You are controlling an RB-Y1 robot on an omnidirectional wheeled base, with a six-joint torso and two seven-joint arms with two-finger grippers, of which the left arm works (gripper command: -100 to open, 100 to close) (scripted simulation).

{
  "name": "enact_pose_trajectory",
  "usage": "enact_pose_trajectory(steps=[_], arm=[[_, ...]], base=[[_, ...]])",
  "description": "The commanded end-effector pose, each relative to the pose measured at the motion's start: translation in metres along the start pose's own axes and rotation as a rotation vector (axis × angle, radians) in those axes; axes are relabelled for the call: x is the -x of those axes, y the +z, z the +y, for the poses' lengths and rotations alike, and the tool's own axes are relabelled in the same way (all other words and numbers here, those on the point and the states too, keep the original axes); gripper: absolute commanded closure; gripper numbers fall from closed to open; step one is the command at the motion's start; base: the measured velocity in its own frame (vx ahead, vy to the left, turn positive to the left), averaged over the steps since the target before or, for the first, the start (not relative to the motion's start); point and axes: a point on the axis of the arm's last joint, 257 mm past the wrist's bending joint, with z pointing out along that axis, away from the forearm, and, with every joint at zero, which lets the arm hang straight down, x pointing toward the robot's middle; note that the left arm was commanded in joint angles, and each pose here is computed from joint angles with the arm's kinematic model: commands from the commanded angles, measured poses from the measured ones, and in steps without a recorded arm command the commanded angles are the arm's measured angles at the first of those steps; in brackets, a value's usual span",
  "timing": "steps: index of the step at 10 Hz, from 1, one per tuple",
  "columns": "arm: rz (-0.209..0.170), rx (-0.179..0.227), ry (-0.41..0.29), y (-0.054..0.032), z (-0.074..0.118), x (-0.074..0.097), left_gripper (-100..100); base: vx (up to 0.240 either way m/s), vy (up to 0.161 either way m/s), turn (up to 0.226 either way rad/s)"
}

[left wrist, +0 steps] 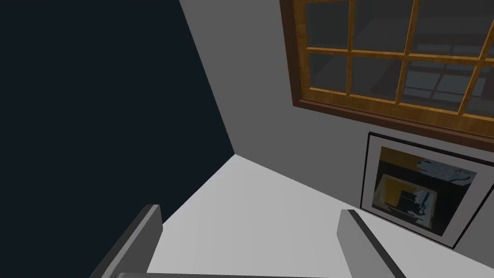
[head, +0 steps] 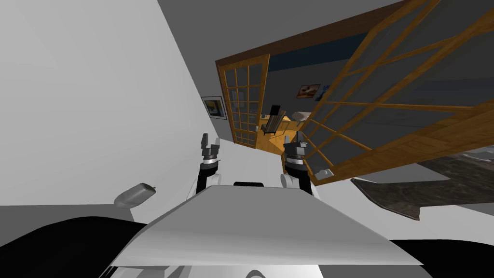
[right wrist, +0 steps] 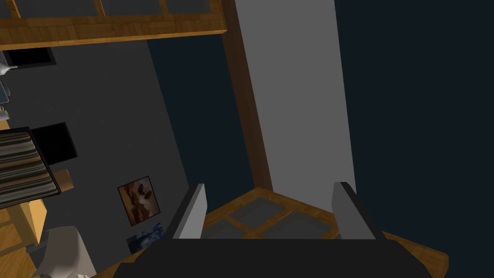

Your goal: Pull the door open

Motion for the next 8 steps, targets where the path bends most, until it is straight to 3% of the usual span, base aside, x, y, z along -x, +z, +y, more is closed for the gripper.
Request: enact_pose_trajectory(steps=[1, 8], arm=[[0.014, 0.019, 0.05, -0.0033, 0.012, 0.001, -100], [0.057, 0.086, 0.233, -0.0172, 0.056, 0.007, -100]], base=[[0.08, -0.02, -0.08], [0.123, -0.045, -0.059]])
